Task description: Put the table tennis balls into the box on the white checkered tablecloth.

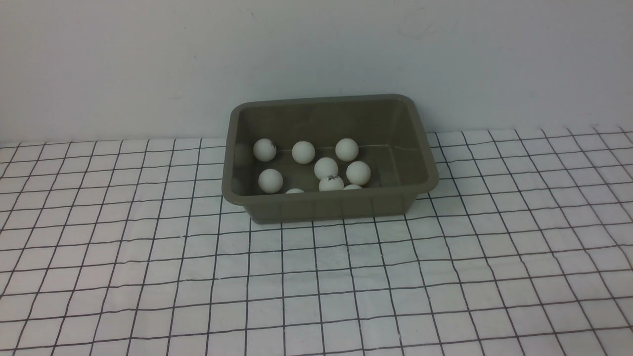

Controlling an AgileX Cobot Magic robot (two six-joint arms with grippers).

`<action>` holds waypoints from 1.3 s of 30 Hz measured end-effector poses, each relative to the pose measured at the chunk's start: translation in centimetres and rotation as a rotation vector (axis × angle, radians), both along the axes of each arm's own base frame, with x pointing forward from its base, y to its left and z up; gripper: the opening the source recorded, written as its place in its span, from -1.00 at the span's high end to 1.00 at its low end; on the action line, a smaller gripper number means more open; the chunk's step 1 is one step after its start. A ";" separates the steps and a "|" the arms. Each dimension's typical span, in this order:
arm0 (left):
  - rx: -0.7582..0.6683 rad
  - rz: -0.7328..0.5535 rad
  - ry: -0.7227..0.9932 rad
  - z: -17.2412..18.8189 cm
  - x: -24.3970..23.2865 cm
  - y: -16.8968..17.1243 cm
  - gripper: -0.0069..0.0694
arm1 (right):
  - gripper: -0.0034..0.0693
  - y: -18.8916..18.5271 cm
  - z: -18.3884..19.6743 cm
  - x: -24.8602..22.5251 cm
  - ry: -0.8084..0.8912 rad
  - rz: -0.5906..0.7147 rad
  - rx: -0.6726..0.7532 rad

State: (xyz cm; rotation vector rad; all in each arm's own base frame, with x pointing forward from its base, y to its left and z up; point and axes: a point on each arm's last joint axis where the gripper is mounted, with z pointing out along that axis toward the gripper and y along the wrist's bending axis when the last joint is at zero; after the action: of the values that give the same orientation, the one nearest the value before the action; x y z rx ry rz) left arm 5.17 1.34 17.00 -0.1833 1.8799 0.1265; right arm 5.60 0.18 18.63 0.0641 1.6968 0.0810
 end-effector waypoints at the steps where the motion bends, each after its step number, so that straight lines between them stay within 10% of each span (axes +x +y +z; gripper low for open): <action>1: 0.000 0.000 0.000 0.0 0.0 0.0 0.83 | 0.95 0.0 0.0 0.0 -0.002 -0.001 0.004; 39: 0.000 0.000 0.000 0.0 0.0 0.0 0.83 | 0.95 0.1 -0.5 -0.1 0.062 0.006 0.015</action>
State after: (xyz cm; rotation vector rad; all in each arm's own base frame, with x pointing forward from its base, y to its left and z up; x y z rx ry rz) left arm 5.17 1.34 17.00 -0.1833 1.8799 0.1265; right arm 5.51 0.25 18.10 0.0734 1.7583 0.0970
